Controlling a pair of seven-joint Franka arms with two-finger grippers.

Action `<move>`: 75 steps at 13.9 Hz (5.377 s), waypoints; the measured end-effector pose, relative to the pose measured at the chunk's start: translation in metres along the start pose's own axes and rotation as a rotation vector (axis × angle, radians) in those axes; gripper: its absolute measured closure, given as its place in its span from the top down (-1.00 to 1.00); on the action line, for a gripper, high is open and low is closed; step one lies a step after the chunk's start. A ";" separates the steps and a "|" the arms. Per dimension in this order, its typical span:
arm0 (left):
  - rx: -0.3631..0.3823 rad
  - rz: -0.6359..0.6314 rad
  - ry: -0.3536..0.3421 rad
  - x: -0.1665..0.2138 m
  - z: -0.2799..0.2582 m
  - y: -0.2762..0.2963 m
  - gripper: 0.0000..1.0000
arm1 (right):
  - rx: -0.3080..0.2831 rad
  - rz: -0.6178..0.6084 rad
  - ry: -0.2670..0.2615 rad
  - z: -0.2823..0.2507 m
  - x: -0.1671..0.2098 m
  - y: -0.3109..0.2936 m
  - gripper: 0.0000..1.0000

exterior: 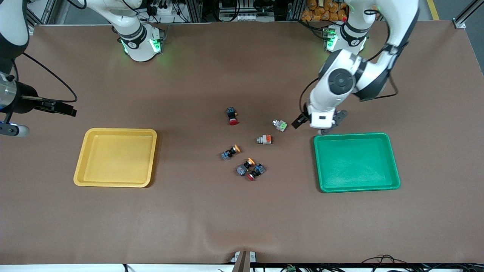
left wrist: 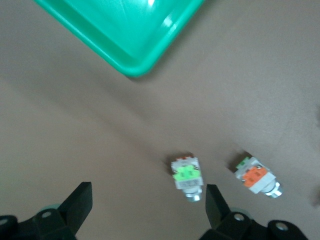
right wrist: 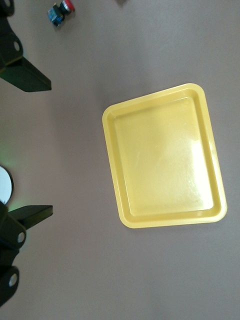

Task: Place green and yellow buttons in trays
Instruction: 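Lift the green button with the left gripper while the right gripper reaches buttons, then lower the green button into the green tray while the right gripper grasps, then carry the blue button to the yellow tray while the left gripper withdraws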

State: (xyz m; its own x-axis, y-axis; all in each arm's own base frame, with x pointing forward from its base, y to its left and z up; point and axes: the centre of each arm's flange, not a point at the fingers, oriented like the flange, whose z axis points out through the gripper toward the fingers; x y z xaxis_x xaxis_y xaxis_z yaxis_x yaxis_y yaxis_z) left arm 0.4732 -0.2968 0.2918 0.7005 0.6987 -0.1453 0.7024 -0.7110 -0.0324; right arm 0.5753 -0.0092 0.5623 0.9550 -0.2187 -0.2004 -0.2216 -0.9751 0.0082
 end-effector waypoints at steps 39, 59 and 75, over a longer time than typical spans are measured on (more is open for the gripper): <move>0.004 0.221 0.021 0.318 -0.019 -0.102 -0.17 | 0.212 0.773 0.029 0.333 -0.002 -0.396 1.00; -0.028 0.334 0.020 0.321 0.020 -0.077 0.98 | 0.041 0.499 -0.038 0.296 0.032 -0.318 -0.33; -0.001 -0.254 -0.079 0.031 0.031 0.072 1.00 | -0.021 -0.119 -0.031 0.335 0.155 0.025 -0.33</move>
State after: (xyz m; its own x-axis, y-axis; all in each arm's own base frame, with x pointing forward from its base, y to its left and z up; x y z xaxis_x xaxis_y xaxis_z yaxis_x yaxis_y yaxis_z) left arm 0.5416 -0.3292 0.2544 0.4894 0.8465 -0.2096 0.8547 -0.5133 -0.0772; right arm 0.6513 -0.0554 0.2032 0.9677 -0.1008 -0.2309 -0.1030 -0.9947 0.0027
